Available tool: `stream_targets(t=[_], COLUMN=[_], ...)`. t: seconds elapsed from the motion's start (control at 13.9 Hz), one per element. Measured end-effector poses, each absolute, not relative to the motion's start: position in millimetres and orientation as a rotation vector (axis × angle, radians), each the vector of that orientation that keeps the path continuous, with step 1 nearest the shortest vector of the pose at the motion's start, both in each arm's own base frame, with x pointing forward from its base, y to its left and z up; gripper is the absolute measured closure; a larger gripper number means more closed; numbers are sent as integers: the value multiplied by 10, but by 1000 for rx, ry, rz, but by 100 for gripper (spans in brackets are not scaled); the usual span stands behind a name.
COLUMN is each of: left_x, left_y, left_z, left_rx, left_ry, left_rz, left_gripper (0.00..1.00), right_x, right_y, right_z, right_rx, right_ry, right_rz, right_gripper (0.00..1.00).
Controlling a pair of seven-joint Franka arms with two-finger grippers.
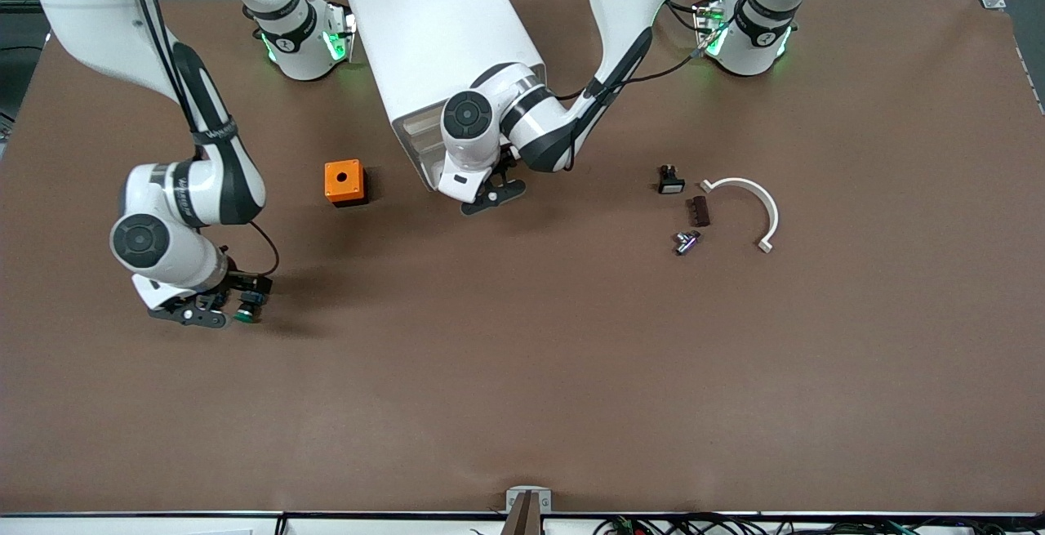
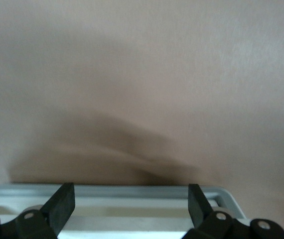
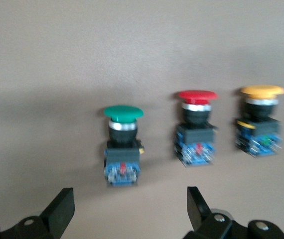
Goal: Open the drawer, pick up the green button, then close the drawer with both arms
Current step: 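Place the green button with the right gripper while the left gripper pushes drawer, then push the drawer shut with the left gripper while the right gripper withdraws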
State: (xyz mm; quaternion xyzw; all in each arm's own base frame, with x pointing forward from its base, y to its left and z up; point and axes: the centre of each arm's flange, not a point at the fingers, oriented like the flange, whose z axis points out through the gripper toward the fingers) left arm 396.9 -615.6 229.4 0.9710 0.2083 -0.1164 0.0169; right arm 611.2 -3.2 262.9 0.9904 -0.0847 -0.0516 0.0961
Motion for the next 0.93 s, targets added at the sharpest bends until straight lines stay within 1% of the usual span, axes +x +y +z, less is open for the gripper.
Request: stream_targets(t=[0.36,0.5,0.72,0.93], left_x=[3883,3871,3908,3968], left_y=[-6216,-6227,-6201,-6175], left_z=[2298,2298,2277,2279], left_rx=[2936,2905,2878,2865], left_ry=[726,756,792,800], left_rz=[-512,-560,-599,-597], left_gripper=[0,0,0,0], right_x=[6019,5999,5961,5890], right_y=[202,172,-89,-439], right_z=[4189,4720,5284,5701], right_rx=[2935,2955,3000,3063], right_ry=[-264,-220,-117,-97], right_rz=[-356,-419,-471,-419], right_gripper=[0,0,0,0])
